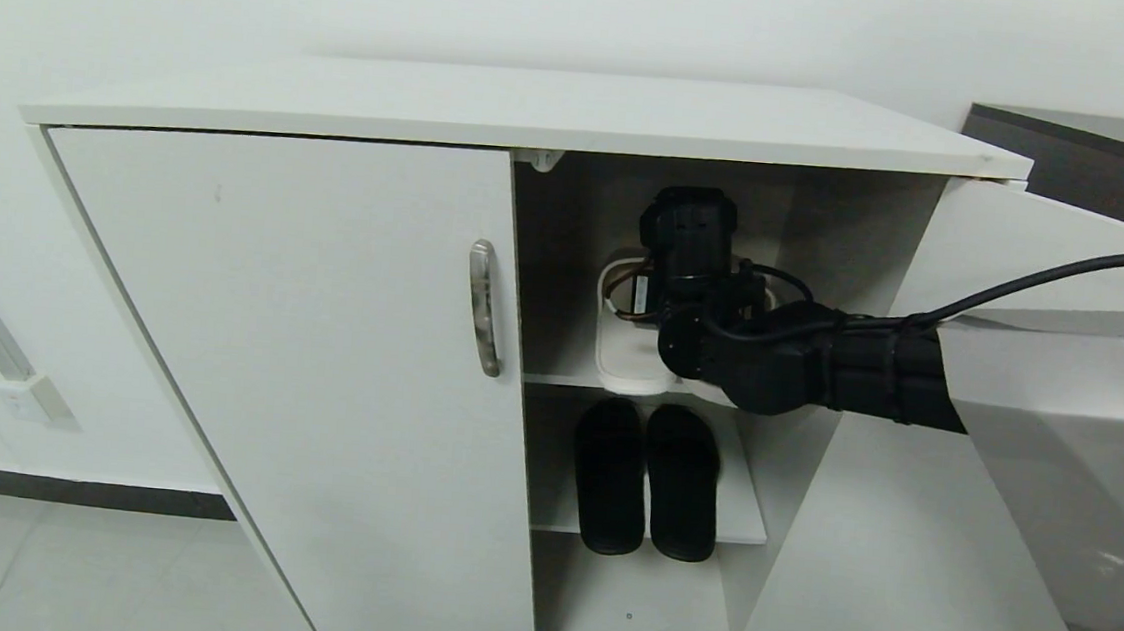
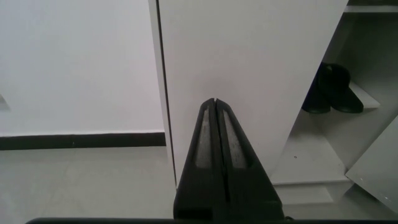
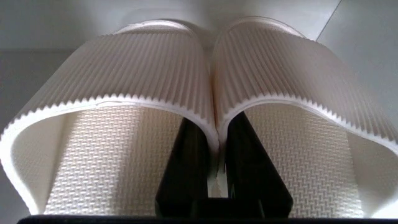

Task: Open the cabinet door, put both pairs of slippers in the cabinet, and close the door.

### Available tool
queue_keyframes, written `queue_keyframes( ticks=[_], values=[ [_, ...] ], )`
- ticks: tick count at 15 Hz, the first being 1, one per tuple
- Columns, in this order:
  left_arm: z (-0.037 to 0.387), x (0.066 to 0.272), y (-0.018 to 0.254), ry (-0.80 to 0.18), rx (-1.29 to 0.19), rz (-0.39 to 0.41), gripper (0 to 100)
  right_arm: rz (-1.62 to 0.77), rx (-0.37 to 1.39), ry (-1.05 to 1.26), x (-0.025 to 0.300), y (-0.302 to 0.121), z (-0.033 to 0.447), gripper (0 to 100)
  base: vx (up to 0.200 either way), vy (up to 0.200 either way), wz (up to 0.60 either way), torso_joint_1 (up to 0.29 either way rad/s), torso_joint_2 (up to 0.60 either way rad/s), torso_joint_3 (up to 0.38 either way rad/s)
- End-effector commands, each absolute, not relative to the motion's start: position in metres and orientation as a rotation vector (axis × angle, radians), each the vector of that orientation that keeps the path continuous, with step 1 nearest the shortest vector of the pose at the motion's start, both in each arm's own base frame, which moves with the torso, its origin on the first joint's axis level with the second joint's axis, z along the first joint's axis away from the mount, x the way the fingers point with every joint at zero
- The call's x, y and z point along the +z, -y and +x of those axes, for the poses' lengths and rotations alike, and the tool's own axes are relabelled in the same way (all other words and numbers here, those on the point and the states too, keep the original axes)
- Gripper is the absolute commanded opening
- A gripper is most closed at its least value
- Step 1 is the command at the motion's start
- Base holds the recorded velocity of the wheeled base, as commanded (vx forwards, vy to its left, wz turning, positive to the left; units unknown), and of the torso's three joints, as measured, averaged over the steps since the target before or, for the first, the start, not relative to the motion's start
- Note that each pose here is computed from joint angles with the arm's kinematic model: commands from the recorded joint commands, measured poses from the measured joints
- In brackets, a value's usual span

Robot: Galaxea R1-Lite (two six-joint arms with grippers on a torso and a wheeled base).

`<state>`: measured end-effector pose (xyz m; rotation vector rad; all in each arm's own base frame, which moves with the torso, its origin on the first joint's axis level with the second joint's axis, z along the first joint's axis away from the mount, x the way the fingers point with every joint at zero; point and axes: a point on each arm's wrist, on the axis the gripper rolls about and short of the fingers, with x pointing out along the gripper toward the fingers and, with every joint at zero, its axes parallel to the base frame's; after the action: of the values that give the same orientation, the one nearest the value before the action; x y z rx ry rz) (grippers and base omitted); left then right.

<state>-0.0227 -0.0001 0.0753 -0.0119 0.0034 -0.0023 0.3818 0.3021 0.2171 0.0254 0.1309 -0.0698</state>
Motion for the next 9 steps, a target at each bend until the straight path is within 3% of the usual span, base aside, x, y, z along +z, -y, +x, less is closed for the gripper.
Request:
queue_keyframes(
  ticks=[1, 6, 7, 9],
  values=[
    [-0.0227, 0.0754, 0.0001, -0.003, -0.002, -0.012, 0, 0.018, -0.07, -0.139, 0.2141, -0.3017, 0.3838, 0, 0.0, 0.0, 0.0, 0.0, 0.0, 0.0],
    [-0.0227, 0.0754, 0.0001, -0.003, -0.002, -0.012, 0, 0.01, -0.075, -0.144, 0.2108, -0.301, 0.3864, 0, 0.0, 0.0, 0.0, 0.0, 0.0, 0.0],
    [-0.0227, 0.0754, 0.0001, -0.003, -0.002, -0.012, 0, 0.008, -0.075, -0.144, 0.2108, -0.301, 0.3864, 100, 0.0, 0.0, 0.0, 0.0, 0.0, 0.0],
    [-0.0227, 0.0754, 0.0001, -0.003, -0.002, -0.012, 0, 0.004, -0.075, -0.149, 0.2094, -0.301, 0.3864, 100, 0.0, 0.0, 0.0, 0.0, 0.0, 0.0]
  ],
)
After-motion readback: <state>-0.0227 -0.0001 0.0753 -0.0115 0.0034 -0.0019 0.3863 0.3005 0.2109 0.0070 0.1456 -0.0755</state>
